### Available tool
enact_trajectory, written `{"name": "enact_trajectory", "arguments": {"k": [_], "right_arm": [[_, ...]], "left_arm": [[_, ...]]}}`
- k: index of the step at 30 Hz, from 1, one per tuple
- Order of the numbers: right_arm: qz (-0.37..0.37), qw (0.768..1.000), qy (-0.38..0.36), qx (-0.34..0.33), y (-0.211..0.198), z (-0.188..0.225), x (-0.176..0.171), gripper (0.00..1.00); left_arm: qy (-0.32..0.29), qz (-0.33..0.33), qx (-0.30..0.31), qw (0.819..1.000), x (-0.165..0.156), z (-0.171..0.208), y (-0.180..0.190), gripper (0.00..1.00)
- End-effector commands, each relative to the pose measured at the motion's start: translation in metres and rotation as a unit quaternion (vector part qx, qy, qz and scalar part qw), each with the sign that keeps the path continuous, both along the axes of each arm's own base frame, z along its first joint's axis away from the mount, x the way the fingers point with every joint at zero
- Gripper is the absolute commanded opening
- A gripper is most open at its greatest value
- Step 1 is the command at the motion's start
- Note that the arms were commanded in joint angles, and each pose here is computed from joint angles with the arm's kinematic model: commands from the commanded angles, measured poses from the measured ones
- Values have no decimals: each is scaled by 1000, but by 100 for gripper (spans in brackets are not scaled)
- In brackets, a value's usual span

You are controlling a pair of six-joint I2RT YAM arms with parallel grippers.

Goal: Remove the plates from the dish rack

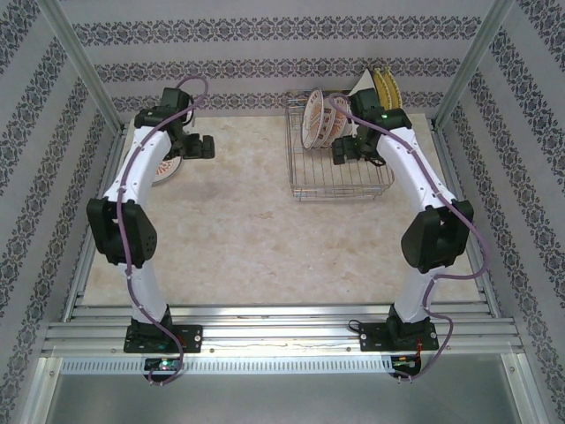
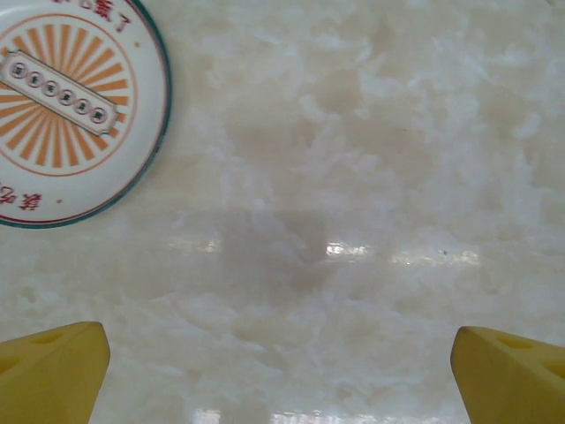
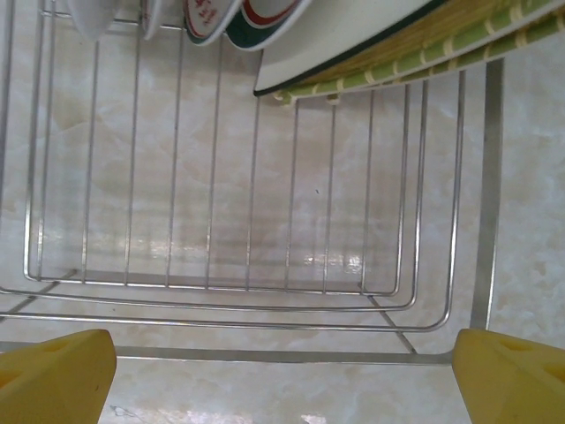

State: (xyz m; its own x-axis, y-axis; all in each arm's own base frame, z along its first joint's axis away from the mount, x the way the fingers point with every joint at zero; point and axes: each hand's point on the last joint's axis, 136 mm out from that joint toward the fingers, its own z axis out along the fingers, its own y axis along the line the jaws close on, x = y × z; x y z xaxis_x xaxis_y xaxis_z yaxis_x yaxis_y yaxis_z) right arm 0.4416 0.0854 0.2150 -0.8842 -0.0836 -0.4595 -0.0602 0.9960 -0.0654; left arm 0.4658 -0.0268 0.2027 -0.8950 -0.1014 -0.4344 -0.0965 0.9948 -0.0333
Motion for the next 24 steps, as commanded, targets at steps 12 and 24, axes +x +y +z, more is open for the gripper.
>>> {"name": "enact_trajectory", "arguments": {"k": [12, 24], "right_arm": [[-22, 997, -67, 10, 52, 10, 70, 98], [-33, 983, -177, -21, 67, 15, 158, 89]], "left_arm": [[59, 23, -19, 998, -7, -3, -7, 100], [87, 25, 9, 996, -6, -20, 2, 100]]}}
